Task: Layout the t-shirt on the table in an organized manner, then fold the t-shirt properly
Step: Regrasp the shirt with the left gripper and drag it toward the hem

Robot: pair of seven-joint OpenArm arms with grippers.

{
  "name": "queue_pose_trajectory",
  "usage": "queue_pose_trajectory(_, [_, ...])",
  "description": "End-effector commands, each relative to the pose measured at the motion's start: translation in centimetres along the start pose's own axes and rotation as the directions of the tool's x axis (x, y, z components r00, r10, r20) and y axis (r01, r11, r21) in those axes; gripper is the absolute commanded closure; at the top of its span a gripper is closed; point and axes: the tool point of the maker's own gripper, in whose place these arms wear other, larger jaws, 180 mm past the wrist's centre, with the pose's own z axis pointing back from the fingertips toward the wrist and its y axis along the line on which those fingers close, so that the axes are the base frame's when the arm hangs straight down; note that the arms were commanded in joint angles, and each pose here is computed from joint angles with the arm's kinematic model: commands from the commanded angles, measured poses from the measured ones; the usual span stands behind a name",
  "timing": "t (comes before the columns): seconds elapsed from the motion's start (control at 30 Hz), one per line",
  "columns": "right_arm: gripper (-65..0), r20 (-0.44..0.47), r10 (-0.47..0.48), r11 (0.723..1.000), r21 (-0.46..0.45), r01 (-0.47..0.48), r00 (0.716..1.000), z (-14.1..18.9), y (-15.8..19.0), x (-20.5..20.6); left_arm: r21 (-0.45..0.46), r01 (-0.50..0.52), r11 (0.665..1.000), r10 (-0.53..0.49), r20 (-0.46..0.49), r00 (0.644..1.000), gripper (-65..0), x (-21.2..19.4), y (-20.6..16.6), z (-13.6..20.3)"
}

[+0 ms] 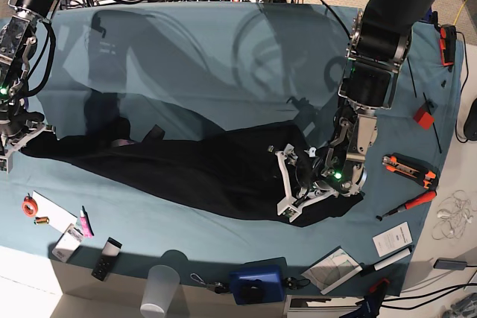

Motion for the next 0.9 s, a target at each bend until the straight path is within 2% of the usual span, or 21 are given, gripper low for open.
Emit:
queue_pose_trajectory(0.0, [0.0,0.051,0.009,0.999,-0.035,-0.007,0.999,0.6,-1.3,1.7,-0.002,0.004,1.000,-0.004,0.058,0.998,-32.2,2.5,0.2,0.7])
queue_pose_trajectory(0.23, [0.0,0.052,0.009,0.999,-0.035,-0.007,0.999,0.6,-1.3,1.7,-0.057,-0.005,0.998,0.011,0.111,0.994,-29.5,4.6,-1.9,0.4])
queue_pose_trajectory(0.4, [0.0,0.051,0.009,0.999,-0.036,-0.007,0.999,0.6,-1.3,1.7,-0.069,0.039,0.997,-0.031,0.120,0.992,-27.8,5.9,-4.4,-0.5])
queue_pose_trajectory(0.5, [0.0,0.049,0.009,0.999,-0.036,-0.008,0.999,0.6,-1.4,1.7,-0.028,0.022,0.999,-0.019,0.115,0.993,-21.3,6.3,-4.2,-0.7])
queue_pose_trajectory(0.6, [0.0,0.049,0.010,0.999,-0.036,-0.008,0.999,0.6,-1.3,1.7,-0.020,0.020,1.000,-0.018,0.115,0.993,-10.2,6.6,-4.1,-0.6])
queue_pose_trajectory(0.67, [0.0,0.050,0.009,0.999,-0.036,-0.008,0.999,0.6,-1.3,1.7,-0.016,0.025,1.000,-0.024,0.083,0.996,-2.0,6.3,-3.9,-0.4])
queue_pose_trajectory(0.7, [0.0,0.050,0.010,0.999,-0.036,-0.008,0.999,0.6,-1.3,1.7,-0.012,0.030,0.999,-0.029,0.055,0.998,0.0,6.1,-3.8,-0.3])
queue_pose_trajectory(0.8, [0.0,0.051,0.009,0.999,-0.036,-0.008,0.999,0.6,-1.3,1.7,0.001,0.048,0.999,-0.048,-0.027,0.998,0.0,5.7,-3.4,0.4])
queue_pose_trajectory(0.87, [0.0,0.053,0.009,0.999,-0.036,-0.008,0.999,0.6,-1.3,1.7,0.000,0.056,0.998,-0.056,-0.034,0.998,0.0,6.2,-3.5,1.1])
